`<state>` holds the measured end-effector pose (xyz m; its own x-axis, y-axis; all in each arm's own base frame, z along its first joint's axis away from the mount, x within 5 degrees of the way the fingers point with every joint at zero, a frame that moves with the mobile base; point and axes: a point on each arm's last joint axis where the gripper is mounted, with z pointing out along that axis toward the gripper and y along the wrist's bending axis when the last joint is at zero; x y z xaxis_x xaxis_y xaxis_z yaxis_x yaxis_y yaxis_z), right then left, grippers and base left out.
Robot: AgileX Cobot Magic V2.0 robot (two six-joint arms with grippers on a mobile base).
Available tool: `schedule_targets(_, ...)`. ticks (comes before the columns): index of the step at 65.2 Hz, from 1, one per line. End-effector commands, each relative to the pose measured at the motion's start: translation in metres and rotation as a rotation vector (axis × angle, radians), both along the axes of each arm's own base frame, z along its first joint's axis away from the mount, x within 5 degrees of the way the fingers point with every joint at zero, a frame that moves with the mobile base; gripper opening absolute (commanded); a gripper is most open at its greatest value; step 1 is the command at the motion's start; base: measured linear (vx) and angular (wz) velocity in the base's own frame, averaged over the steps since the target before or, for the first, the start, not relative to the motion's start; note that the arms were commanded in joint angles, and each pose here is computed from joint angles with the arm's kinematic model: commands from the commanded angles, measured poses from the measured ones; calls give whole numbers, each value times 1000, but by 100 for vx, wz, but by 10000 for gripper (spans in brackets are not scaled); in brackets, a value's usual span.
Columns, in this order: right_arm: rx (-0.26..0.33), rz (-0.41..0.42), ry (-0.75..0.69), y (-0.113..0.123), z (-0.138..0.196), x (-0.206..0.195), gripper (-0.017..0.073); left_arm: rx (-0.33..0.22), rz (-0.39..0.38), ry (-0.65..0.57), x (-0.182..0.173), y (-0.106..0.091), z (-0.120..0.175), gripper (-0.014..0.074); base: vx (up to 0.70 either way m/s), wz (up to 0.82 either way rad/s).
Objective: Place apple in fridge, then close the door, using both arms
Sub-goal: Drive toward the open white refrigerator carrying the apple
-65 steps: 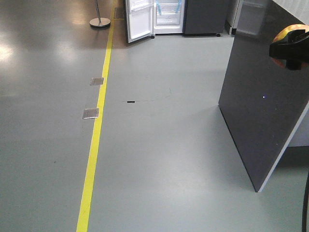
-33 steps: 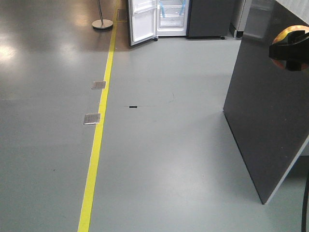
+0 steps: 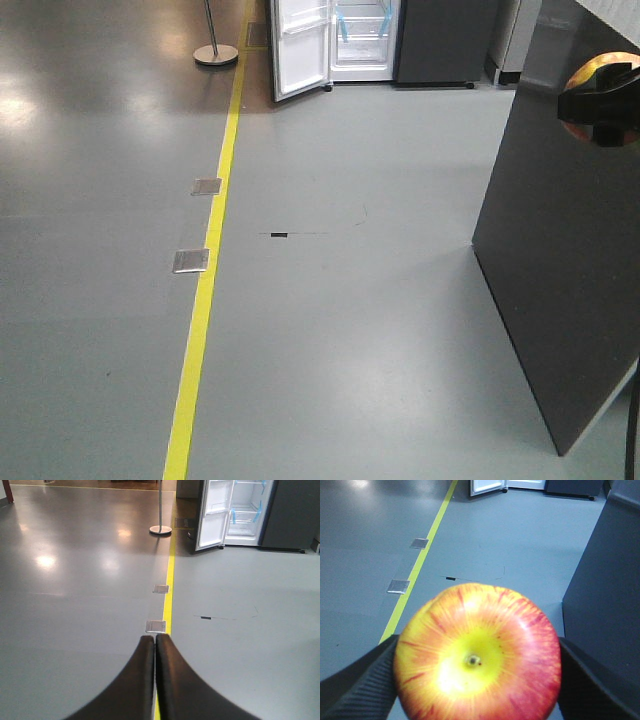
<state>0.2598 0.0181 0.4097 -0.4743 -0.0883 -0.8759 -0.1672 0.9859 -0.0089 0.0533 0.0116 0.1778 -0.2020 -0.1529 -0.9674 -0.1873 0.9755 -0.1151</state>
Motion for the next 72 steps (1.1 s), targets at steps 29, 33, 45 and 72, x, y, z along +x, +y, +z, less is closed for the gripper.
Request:
schedule_targets(29,7,-21,-134,-3,24,-6,168,5,-21,-62,1,-2,1,-8,19,1)
schedule_targets(33,7,-21,-134,-3,24,-6,168,5,-21,-62,1,-2,1,-8,19,1)
schedule_targets(45,7,-21,-134,-3,24,-6,168,5,-21,-62,1,-2,1,-8,19,1)
schedule_targets(72,7,-21,-134,-3,24,-6,168,5,-21,-62,1,-2,1,-8,19,1)
